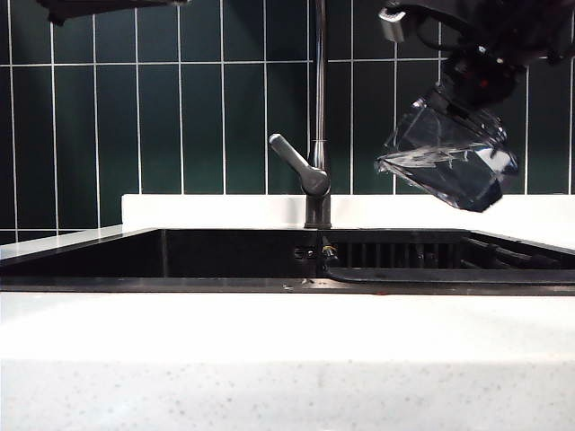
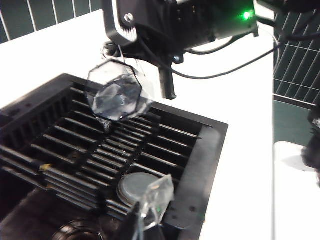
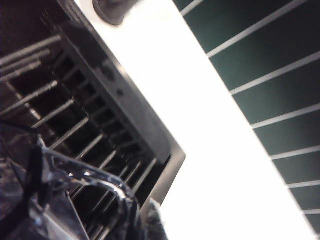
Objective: Pick up the mug next to the sink, go to the faucet to get some water, pour the water into the sink, and finally put the mug back to its place.
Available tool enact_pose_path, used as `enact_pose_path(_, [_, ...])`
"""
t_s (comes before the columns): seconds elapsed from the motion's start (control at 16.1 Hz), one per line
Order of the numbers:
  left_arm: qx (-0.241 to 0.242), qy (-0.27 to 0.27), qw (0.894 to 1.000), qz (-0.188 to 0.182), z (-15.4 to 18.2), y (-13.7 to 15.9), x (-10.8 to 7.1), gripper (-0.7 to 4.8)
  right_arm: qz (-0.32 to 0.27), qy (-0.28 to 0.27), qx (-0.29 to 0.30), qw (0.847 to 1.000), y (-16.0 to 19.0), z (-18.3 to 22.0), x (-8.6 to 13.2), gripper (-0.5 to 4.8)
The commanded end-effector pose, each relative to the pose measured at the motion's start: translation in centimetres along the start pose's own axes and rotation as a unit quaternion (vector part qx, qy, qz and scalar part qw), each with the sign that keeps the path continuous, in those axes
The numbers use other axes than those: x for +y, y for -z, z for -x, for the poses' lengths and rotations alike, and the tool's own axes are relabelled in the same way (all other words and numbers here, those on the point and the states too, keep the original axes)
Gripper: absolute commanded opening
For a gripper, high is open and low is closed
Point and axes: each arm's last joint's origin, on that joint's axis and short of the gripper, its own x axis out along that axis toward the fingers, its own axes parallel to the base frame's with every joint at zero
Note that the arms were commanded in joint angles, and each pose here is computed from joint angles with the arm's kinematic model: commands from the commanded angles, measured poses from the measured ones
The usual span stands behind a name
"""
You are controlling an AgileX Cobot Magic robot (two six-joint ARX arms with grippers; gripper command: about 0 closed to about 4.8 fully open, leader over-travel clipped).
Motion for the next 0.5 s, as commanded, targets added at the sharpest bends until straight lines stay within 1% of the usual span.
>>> enact_pose_path(0.06, [0.0,-0.043,0.999,-0.007,0.6,1.0,-0.6,-0.06,0.019,0.029,-0.022,0.999,-1.3,0.8,-0.1,-0.05])
enact_pose_path(0.25, [-0.008,-0.064,0.998,-0.011,1.6,2.1,-1.7,-0.06,0.031,0.034,-0.016,0.999,-1.4,0.9,0.1,-0.05])
enact_pose_path(0.37, [-0.033,-0.07,0.997,-0.01,2.4,2.7,-2.7,-0.06,0.053,0.038,-0.01,0.998,-1.4,0.9,0.0,-0.05])
enact_pose_path(0.5, [-0.043,-0.075,0.996,-0.011,2.9,3.4,-3.3,-0.06,0.064,0.043,-0.003,0.997,-1.3,0.9,0.0,-0.05])
